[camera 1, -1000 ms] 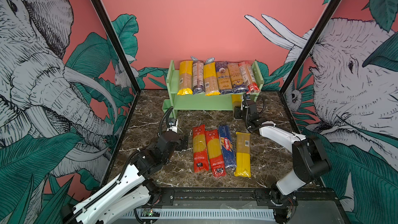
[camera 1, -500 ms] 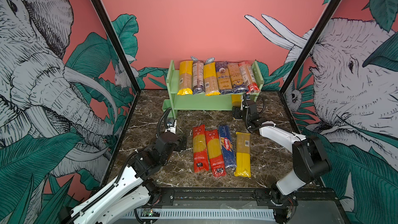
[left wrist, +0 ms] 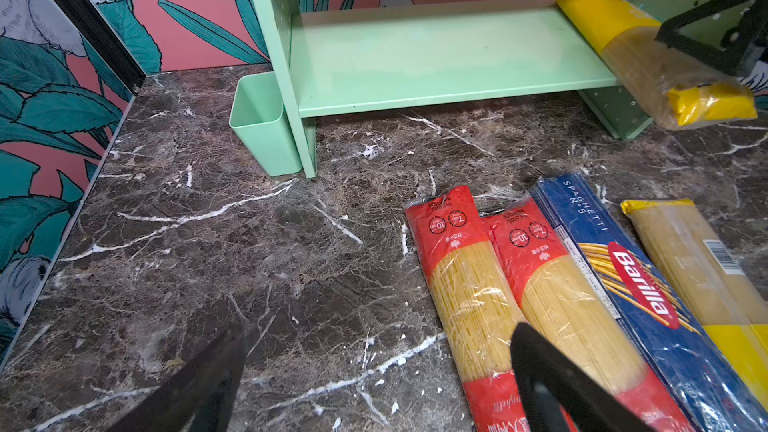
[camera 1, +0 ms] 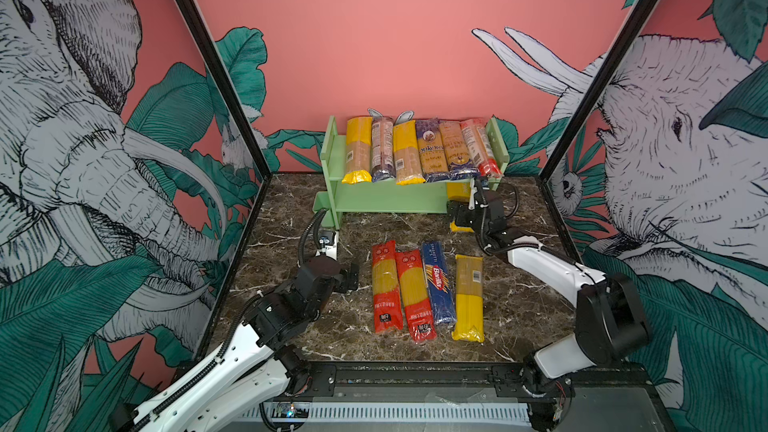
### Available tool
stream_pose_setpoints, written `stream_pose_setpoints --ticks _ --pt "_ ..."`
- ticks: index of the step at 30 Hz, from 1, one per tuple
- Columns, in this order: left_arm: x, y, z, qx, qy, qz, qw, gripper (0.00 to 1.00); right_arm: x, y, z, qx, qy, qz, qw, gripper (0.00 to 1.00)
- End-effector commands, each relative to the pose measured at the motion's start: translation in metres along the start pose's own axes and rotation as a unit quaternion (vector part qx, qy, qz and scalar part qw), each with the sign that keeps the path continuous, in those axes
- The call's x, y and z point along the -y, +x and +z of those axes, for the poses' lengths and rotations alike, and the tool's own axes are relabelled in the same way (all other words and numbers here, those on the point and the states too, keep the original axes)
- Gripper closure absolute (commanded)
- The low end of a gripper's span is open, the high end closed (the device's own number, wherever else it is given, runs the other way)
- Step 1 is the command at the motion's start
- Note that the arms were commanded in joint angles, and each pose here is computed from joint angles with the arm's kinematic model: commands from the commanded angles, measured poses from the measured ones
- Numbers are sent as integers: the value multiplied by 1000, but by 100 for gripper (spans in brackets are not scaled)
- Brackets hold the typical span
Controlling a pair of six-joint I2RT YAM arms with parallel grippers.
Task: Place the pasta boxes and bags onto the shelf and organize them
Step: 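Open the right gripper and draw it back to the pasta row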
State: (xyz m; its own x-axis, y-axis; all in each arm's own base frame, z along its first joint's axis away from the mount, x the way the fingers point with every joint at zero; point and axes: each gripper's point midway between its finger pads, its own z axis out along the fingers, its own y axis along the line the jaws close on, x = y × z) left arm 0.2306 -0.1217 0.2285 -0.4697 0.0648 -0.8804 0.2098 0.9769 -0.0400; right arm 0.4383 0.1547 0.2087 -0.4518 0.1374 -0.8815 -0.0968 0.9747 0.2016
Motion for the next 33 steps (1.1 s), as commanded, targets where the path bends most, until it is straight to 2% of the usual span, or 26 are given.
stream_pose_setpoints --ticks 1,8,15,23,28,33 --pt "-1 -9 -8 10 4 -10 1000 1 -3 -25 -13 48 -17 28 998 1" --pt "1 -9 -9 7 11 -19 1000 1 -2 -20 -29 41 -23 31 998 1" --pt "5 -2 -8 -6 23 -33 999 1 -7 -4 -65 15 -33 24 999 1" --pt "21 22 2 -39 63 -65 995 1 -34 65 -122 -32 -55 -18 998 1" --pt "41 52 18 -75 99 -83 989 1 -38 119 -146 -70 -63 -32 995 1" --pt "62 70 26 -96 120 -69 986 1 -36 158 -160 -95 -67 -30 993 1"
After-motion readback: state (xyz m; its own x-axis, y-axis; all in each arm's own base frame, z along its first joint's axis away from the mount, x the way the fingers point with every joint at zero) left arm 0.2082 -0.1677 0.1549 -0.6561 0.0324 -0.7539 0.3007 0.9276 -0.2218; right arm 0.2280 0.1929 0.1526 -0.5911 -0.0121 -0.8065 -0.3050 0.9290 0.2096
